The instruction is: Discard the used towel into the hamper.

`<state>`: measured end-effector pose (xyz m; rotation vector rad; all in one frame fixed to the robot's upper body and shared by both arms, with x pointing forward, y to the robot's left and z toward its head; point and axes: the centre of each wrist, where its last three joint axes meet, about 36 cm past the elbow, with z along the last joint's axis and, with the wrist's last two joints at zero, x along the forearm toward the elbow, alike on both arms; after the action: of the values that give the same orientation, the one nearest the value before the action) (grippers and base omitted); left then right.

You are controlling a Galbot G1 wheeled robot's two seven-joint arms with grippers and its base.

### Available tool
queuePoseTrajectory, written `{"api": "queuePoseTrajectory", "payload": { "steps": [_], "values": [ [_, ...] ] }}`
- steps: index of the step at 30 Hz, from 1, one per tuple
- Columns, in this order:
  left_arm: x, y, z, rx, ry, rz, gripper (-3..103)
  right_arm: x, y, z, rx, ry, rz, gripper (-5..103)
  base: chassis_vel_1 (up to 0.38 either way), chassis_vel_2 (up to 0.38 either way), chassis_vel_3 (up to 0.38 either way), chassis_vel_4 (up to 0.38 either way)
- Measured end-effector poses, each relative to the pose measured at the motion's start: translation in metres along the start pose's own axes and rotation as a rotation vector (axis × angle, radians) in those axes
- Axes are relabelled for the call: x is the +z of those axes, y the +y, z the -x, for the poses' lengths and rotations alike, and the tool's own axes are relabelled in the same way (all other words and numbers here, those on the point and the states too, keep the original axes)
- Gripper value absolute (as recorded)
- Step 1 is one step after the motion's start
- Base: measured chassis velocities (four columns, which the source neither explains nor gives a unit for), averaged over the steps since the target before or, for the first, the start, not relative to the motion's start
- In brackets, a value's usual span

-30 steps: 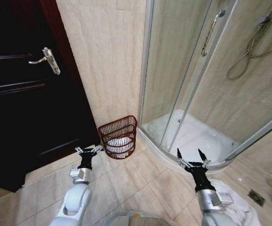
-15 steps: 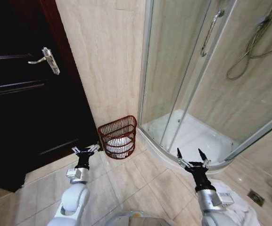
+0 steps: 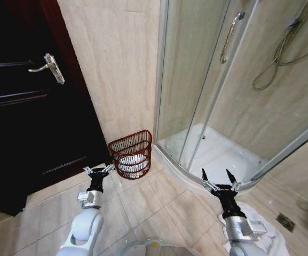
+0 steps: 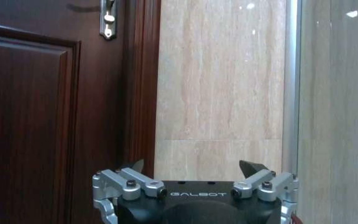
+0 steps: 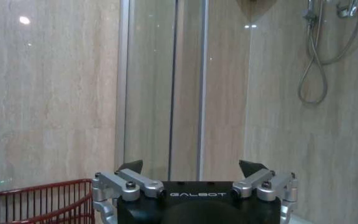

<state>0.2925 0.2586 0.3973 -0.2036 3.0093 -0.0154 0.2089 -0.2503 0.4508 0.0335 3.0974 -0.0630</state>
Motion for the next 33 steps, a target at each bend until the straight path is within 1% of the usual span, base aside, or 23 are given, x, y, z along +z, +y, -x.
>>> {"api": "queuePoseTrajectory", "payload": {
  "steps": [6,33],
  "values": [
    [-0.0004,0.0016,-0.0004,-0.004,-0.001,0.003,100,0.0001,-0.0003,-0.0009,0.001,0.000,0.000,100,0.000,-0.009,-0.001,0.007],
    [0.0034,0.0054,-0.0055,-0.010,-0.005,0.009,100,0.0024,-0.0023,-0.0038,0.003,-0.006,-0.007,100,0.001,-0.075,-0.004,0.068]
  ]
}}
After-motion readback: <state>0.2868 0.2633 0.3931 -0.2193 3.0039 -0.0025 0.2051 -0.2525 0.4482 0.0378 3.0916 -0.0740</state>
